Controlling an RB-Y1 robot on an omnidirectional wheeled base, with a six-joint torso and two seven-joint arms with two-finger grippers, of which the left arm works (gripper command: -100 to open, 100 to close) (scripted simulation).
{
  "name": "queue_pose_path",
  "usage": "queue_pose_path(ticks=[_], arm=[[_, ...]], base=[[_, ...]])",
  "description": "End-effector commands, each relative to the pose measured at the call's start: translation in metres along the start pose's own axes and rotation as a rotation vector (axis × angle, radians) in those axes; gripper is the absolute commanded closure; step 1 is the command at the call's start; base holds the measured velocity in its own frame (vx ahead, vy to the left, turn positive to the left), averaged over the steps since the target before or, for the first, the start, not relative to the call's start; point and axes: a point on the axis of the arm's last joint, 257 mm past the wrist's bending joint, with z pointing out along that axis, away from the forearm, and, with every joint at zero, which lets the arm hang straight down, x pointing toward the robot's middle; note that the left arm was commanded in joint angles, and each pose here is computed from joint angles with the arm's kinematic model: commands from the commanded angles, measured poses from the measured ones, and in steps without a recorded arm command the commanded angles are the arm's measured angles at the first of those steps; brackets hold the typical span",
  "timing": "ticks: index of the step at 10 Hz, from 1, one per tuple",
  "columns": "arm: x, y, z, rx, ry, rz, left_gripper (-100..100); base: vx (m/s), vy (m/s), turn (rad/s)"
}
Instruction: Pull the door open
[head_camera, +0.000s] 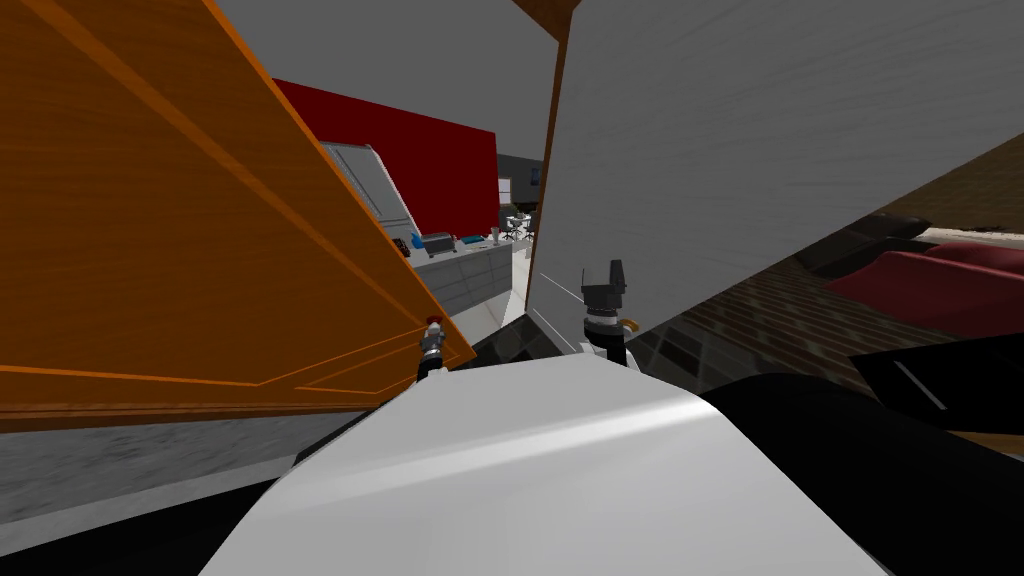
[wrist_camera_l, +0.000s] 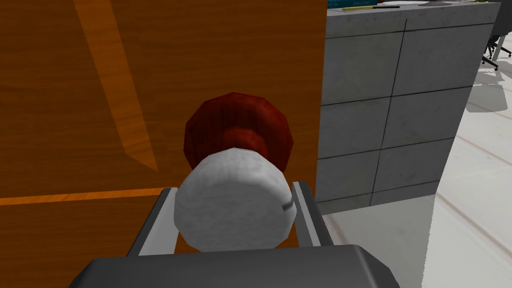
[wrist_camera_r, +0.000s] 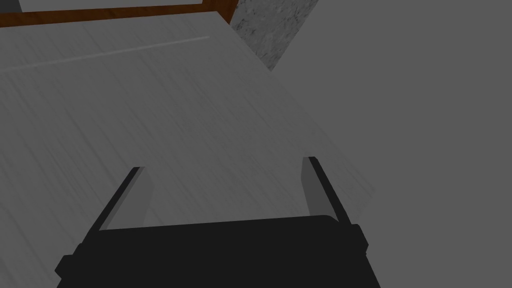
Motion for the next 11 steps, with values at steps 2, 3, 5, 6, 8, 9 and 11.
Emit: queue_pose_path(ticks=[2, 3, 5, 6, 8, 9, 11], arm=[[0.0000, 0.0012, -0.0001, -0.002, 0.001, -0.001, 100], [0.0000, 0.0012, -0.0001, -0.002, 0.001, -0.001, 100], [0.0000, 0.0012, -0.0001, -0.002, 0.001, -0.001, 100], [0.0002, 0.0016, -0.0015, -0.022, 0.000, -0.003, 100], [0.0007, 0.0026, -0.0028, -0.041, 0.001, -0.006, 100], [0.0011, 0.0035, -0.0038, -0.055, 0.002, -0.009, 100], [0.0015, 0.0054, -0.0062, -0.084, 0.001, -0.014, 100]], base=[[-0.003, 0.000, -0.002], [0.000, 0.000, 0.000], [0.000, 0.000, 0.000], [-0.101, 0.008, -0.112], [-0.200, 0.027, -0.098], [-0.229, 0.028, -0.099], [-0.208, 0.014, -0.102]])
